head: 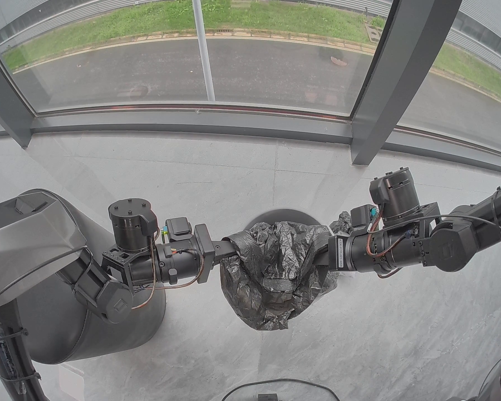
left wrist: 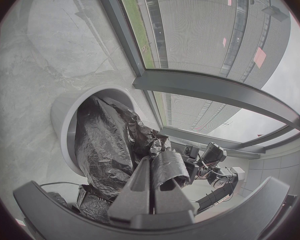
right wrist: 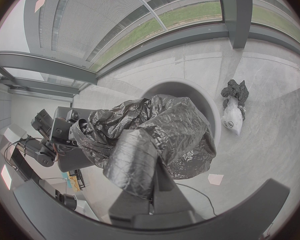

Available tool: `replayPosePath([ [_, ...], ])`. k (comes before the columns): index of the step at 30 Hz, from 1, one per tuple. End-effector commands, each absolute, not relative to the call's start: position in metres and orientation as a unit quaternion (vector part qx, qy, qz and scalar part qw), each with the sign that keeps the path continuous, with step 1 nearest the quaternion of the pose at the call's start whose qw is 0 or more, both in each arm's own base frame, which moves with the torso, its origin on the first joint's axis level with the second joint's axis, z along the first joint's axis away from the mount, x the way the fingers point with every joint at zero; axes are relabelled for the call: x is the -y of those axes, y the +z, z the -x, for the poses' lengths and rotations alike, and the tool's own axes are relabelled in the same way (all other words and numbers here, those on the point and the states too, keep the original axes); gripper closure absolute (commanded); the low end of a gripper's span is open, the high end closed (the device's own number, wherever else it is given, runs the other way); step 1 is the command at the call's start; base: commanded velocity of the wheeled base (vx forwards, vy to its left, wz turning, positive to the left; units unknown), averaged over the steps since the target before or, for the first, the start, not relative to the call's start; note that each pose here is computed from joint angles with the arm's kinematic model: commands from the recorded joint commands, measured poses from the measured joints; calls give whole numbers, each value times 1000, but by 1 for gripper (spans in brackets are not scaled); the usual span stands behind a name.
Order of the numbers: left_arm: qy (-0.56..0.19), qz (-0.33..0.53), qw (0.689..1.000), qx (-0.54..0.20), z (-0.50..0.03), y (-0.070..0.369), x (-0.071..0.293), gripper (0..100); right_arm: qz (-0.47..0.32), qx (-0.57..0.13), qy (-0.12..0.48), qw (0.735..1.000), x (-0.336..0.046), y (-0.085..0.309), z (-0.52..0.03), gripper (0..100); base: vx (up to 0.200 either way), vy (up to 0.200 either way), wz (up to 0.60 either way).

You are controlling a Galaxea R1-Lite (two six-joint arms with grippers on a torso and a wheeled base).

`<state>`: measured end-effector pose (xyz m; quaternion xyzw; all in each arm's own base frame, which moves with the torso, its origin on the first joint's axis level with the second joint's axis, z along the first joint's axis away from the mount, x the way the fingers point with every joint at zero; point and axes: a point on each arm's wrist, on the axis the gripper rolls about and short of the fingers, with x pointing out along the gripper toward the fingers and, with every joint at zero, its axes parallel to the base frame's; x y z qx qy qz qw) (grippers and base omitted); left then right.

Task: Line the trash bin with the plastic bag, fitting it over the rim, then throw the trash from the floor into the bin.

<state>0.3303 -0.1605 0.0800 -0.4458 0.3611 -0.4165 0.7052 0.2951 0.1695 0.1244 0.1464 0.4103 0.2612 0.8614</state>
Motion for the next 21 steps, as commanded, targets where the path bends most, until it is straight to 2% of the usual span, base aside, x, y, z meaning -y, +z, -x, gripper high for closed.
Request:
replayPosePath([
  [1,-416,447,707,-358,-337,77,162,100,-145,-421,251,859,-174,101,-310,100,0,0,0],
  [7,-418,447,711,-345,-343,82,159,100,-155,-378,260,875,-176,93,-325,100,0,0,0],
  [21,-413,449,714,-342,-344,82,155,100,-161,-374,256,876,-174,93,-328,100,0,0,0],
])
